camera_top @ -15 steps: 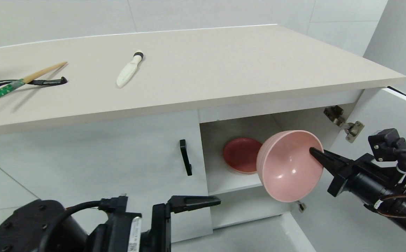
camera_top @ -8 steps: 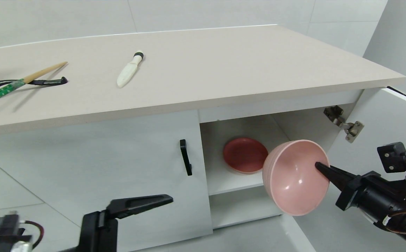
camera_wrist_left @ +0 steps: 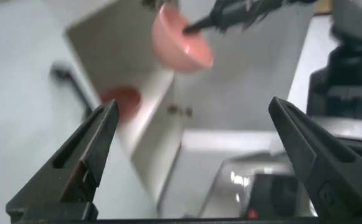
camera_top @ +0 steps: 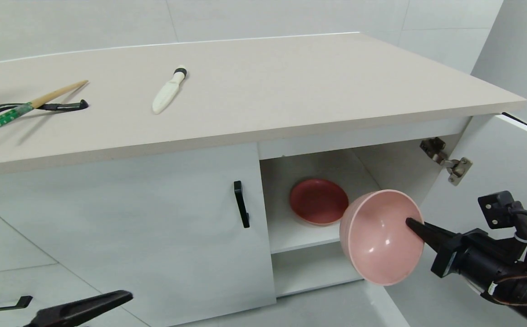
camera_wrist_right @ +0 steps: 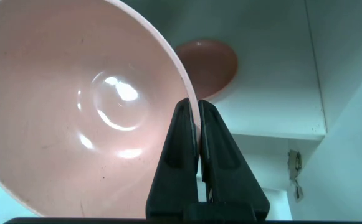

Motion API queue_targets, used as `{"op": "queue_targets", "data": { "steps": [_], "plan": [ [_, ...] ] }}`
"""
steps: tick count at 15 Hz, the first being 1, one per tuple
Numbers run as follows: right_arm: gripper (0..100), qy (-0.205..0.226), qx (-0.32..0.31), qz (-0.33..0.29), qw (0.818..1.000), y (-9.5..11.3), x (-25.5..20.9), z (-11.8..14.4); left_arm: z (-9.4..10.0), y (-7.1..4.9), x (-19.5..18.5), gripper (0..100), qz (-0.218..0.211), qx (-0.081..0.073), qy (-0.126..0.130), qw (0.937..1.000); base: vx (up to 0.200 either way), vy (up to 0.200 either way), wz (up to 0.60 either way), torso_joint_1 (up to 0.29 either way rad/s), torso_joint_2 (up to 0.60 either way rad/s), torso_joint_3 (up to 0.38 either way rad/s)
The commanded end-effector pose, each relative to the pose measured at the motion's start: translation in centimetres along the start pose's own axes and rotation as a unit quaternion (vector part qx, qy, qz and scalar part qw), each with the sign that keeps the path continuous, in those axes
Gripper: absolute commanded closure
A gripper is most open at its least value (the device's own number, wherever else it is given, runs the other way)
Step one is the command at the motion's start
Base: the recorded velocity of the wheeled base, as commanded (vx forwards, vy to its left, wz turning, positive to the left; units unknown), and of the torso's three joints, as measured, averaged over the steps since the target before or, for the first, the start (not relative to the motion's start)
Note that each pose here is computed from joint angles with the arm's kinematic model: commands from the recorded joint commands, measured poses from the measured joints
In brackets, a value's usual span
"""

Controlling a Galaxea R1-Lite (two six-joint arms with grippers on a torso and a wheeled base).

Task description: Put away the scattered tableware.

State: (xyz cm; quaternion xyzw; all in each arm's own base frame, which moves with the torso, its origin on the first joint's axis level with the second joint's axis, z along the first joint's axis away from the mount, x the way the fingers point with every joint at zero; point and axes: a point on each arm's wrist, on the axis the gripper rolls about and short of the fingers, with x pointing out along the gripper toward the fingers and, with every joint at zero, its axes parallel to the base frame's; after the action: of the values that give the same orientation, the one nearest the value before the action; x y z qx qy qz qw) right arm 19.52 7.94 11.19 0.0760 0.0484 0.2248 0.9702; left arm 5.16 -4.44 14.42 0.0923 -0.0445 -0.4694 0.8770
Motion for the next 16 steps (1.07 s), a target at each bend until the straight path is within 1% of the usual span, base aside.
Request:
{"op": "queue_targets", "data": {
  "steps": [1, 2, 3, 4, 5, 6, 7, 8, 10, 11, 12, 13, 14, 15, 16],
  "plan": [
    [100, 0.012, 0.001, -0.002, 1.0, -0.1, 0.3, -0.5, 1.7, -1.3, -5.1, 0, 0.138, 0.012, -0.048, 0.9892, 0.0, 0.0, 0.0, 0.0, 0.0, 0.0],
    [100, 0.012, 0.001, -0.001, 1.0, -0.1, 0.3, -0.5, 1.9, -1.4, -5.5, 0, 0.161, 0.003, -0.048, 0.9858, 0.0, 0.0, 0.0, 0.0, 0.0, 0.0],
    [100, 0.014, 0.001, 0.0, 1.0, -0.1, 0.3, -0.6, 1.9, -1.5, -6.1, 0, 0.22, -0.03, -0.043, 0.9741, 0.0, 0.0, 0.0, 0.0, 0.0, 0.0],
    [100, 0.015, 0.001, 0.0, 1.0, -0.1, 0.4, -0.6, 1.8, -1.6, -6.4, 0, 0.257, -0.046, -0.046, 0.9642, 0.0, 0.0, 0.0, 0.0, 0.0, 0.0],
    [100, 0.015, 0.001, 0.0, 1.0, -0.1, 0.4, -0.6, 1.8, -1.7, -6.6, 0, 0.289, -0.051, -0.051, 0.9547, 0.0, 0.0, 0.0, 0.0, 0.0, 0.0],
    [100, 0.016, 0.001, 0.0, 1.0, -0.1, 0.4, -0.7, 1.7, -1.7, -6.8, 0, 0.326, -0.054, -0.046, 0.9426, 0.0, 0.0, 0.0, 0.0, 0.0, 0.0],
    [100, 0.016, 0.001, 0.0, 1.0, -0.1, 0.4, -0.7, 1.3, -1.8, -6.9, 0, 0.37, -0.057, -0.031, 0.9269, 0.0, 0.0, 0.0, 0.0, 0.0, 0.0],
    [100, 0.016, 0.001, 0.0, 1.0, -0.1, 0.4, -0.7, 0.8, -1.9, -7.1, 0, 0.403, -0.06, -0.014, 0.9131, 0.0, 0.0, 0.0, 0.0, 0.0, 0.0],
    [100, 0.018, 0.001, 0.0, 1.0, -0.1, 0.8, -0.8, 0.1, -2.4, -7.5, 0, 0.444, -0.062, 0.003, 0.894, 0.0, 0.0, 0.0, 0.0, 0.0, 0.0],
    [100, 0.024, 0.001, -0.002, 1.0, -0.2, 1.0, -1.1, 0.0, -2.6, -7.5, 0, 0.463, -0.061, 0.007, 0.8841, 0.0, 0.0, 0.0, 0.0, 0.0, 0.0],
    [100, 0.031, 0.002, -0.002, 1.0, -0.3, 1.5, -1.4, -0.7, -2.8, -7.6, 0, 0.485, -0.06, 0.015, 0.8724, 0.0, 0.0, 0.0, 0.0, 0.0, 0.0],
    [100, 0.031, 0.0, -0.002, 1.0, -0.3, 2.1, -1.5, -1.2, -3.1, -7.6, 0, 0.5, -0.058, 0.017, 0.8642, 0.0, 0.0, 0.0, 0.0, 0.0, 0.0],
    [100, 0.028, -0.002, -0.001, 1.0, -0.4, 3.0, -1.5, -2.0, -3.4, -7.7, 0, 0.516, -0.056, 0.021, 0.8546, 0.0, 0.0, 0.0, 0.0, 0.0, 0.0],
    [100, 0.026, -0.005, 0.001, 1.0, -0.4, 3.8, -1.6, -2.7, -3.7, -7.7, 0, 0.527, -0.055, 0.023, 0.8475, 0.0, 0.0, 0.0, 0.0, 0.0, 0.0],
    [100, 0.028, -0.008, 0.001, 1.0, -0.5, 4.4, -1.9, -3.2, -4.0, -7.8, 0, 0.533, -0.054, 0.024, 0.8439, 0.0, 0.0, 0.0, 0.0, 0.0, 0.0]
  ]
}}
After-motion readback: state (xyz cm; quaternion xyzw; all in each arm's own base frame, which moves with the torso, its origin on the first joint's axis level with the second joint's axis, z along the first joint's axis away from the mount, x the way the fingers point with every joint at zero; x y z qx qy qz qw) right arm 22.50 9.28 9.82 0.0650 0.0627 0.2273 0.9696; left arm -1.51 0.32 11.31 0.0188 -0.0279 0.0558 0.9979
